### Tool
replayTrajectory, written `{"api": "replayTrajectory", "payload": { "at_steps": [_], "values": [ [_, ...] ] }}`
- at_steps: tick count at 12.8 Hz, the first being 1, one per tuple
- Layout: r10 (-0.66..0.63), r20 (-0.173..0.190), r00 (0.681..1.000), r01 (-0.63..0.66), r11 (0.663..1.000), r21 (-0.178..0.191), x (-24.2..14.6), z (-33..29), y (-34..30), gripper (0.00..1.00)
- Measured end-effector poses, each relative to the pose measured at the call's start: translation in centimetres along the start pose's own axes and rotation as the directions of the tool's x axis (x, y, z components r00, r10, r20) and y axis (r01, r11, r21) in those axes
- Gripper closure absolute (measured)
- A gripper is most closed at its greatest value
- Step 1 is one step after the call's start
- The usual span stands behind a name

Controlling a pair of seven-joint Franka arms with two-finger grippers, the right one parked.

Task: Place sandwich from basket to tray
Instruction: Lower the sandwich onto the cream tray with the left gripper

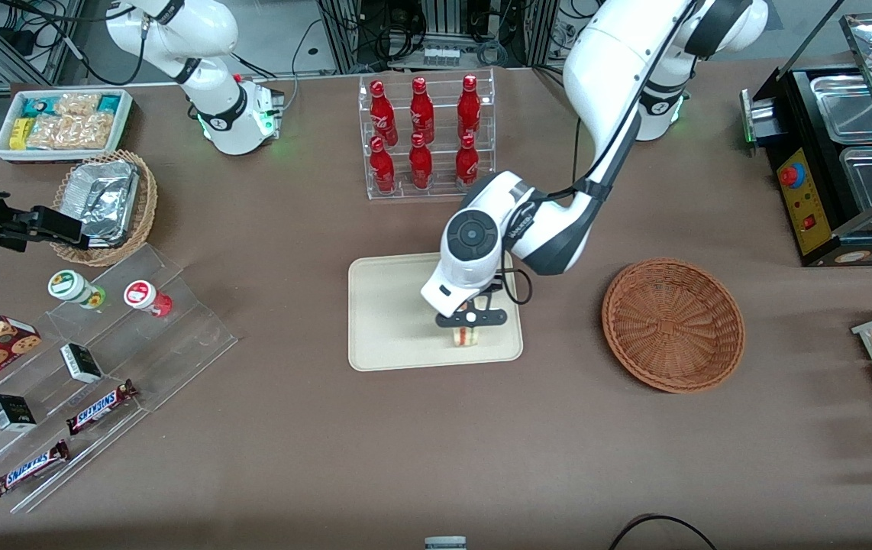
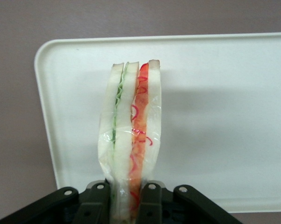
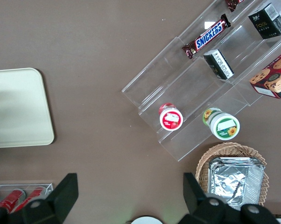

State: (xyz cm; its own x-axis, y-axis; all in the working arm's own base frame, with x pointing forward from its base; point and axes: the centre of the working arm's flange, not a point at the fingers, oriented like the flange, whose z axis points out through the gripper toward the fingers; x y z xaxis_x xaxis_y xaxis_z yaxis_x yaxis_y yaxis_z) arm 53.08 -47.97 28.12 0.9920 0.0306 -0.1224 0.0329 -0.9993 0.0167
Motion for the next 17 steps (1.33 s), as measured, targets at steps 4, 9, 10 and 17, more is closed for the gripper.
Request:
{"api": "replayTrajectory", "payload": {
  "at_steps": [4, 9, 10, 17],
  "values": [
    [-0.048, 0.023, 0.999, 0.048, 0.999, 0.003, -0.5, 1.1, 3.1, 0.83],
    [-0.056, 0.033, 0.998, 0.056, 0.998, 0.009, -1.0, 3.4, 5.2, 0.83],
    [-0.058, 0.034, 0.998, 0.057, 0.998, 0.010, -1.1, 3.6, 5.4, 0.83],
    [-0.111, 0.033, 0.993, 0.111, 0.994, 0.013, -1.1, 4.1, 5.7, 0.83]
  ]
}}
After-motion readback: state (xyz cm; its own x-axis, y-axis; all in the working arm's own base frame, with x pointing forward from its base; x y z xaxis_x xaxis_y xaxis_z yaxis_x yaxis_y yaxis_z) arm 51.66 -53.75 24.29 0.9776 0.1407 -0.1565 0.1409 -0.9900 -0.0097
